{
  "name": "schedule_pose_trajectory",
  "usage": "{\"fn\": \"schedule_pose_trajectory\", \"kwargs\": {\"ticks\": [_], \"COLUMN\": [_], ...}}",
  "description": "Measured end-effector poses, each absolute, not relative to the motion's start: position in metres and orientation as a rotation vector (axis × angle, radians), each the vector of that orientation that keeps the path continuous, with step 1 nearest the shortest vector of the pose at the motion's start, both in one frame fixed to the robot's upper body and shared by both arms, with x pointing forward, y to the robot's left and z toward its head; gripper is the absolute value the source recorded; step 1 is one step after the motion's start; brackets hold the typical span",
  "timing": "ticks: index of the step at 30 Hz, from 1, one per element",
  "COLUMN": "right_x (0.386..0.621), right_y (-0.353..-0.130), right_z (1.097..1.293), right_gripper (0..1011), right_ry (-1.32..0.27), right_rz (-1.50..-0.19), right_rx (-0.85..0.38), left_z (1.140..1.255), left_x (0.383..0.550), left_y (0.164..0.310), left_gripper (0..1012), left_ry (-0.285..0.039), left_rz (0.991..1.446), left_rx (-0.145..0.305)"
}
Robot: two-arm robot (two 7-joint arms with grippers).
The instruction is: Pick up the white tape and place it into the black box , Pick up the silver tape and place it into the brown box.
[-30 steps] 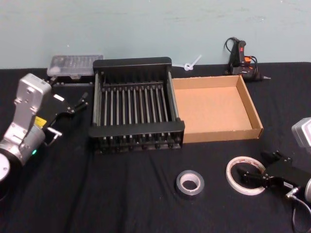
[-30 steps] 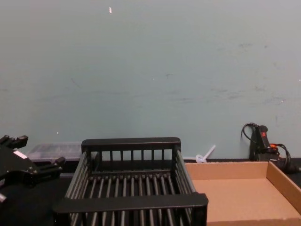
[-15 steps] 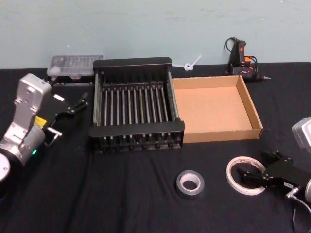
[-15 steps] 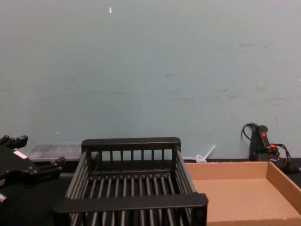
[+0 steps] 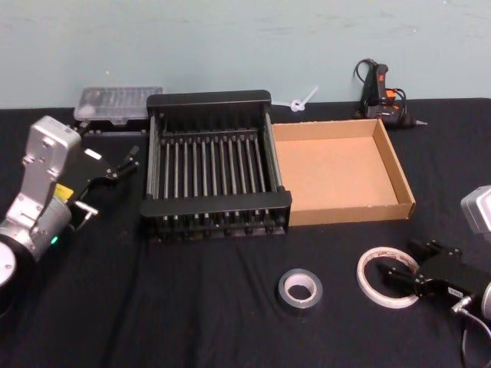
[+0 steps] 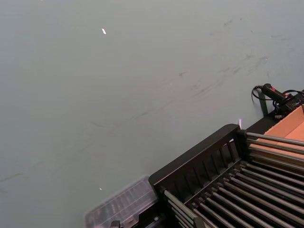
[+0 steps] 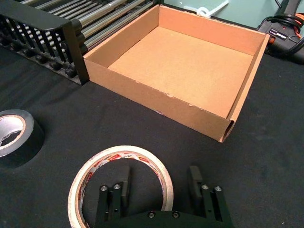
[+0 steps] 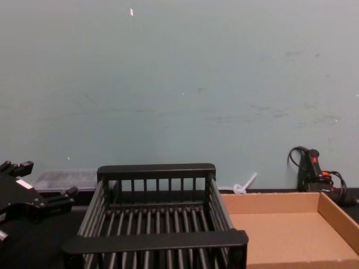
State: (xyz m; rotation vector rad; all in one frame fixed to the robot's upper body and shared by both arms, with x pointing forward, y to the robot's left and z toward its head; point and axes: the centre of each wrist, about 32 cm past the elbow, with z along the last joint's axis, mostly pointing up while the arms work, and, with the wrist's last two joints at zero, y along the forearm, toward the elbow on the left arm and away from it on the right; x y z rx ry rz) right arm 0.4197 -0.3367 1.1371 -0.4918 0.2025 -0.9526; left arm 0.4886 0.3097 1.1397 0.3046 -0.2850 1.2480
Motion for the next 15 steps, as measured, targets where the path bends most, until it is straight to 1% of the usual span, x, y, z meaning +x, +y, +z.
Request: {"fn": "schedule_pose_trajectory", "kwargs": {"ticks": [1, 3, 4, 6, 9, 10, 11, 13, 14, 15], "right_x": [0.4197, 0.4197, 0.4197, 0.4197, 0.4197, 0.4197, 0.4197, 0.4197, 0.4197, 0.4197], "right_y": [-0.3367, -0.3367, -0.3366, -0.3366, -0.3366, -0.3366, -0.3366, -0.3366, -0.3366, -0.3366], "right_z": [1.1371, 1.1371, 1.1372, 1.1372, 1.1372, 1.1372, 1.1372, 1.1372, 1.1372, 1.1372], "right_gripper": [769, 732, 531, 491, 388, 329, 329, 268, 215, 191], "right_ry": [0.202, 0.202, 0.202, 0.202, 0.202, 0.202, 0.202, 0.202, 0.202, 0.202], "right_rz": [-0.952, -0.952, -0.952, -0.952, -0.952, -0.952, -0.952, -0.952, -0.953, -0.952], "right_rx": [-0.492, -0.492, -0.491, -0.492, -0.492, -0.492, -0.492, -0.492, -0.492, -0.492], "left_z": [1.1398, 1.1398, 1.1398, 1.1398, 1.1398, 1.1398, 1.1398, 1.1398, 1.1398, 1.1398], "left_x": [0.4886, 0.4886, 0.4886, 0.4886, 0.4886, 0.4886, 0.4886, 0.4886, 0.4886, 0.4886], "left_y": [0.3097, 0.3097, 0.3097, 0.3097, 0.3097, 0.3097, 0.3097, 0.3097, 0.3097, 0.3097], "left_gripper": [1001, 1001, 1001, 1001, 1001, 1001, 1001, 1001, 1001, 1001], "left_ry": [-0.285, -0.285, -0.285, -0.285, -0.285, -0.285, -0.285, -0.285, -0.285, -0.285], "left_rz": [1.248, 1.248, 1.248, 1.248, 1.248, 1.248, 1.248, 1.248, 1.248, 1.248], "left_rx": [0.305, 0.305, 0.304, 0.305, 0.305, 0.304, 0.304, 0.305, 0.304, 0.305]}}
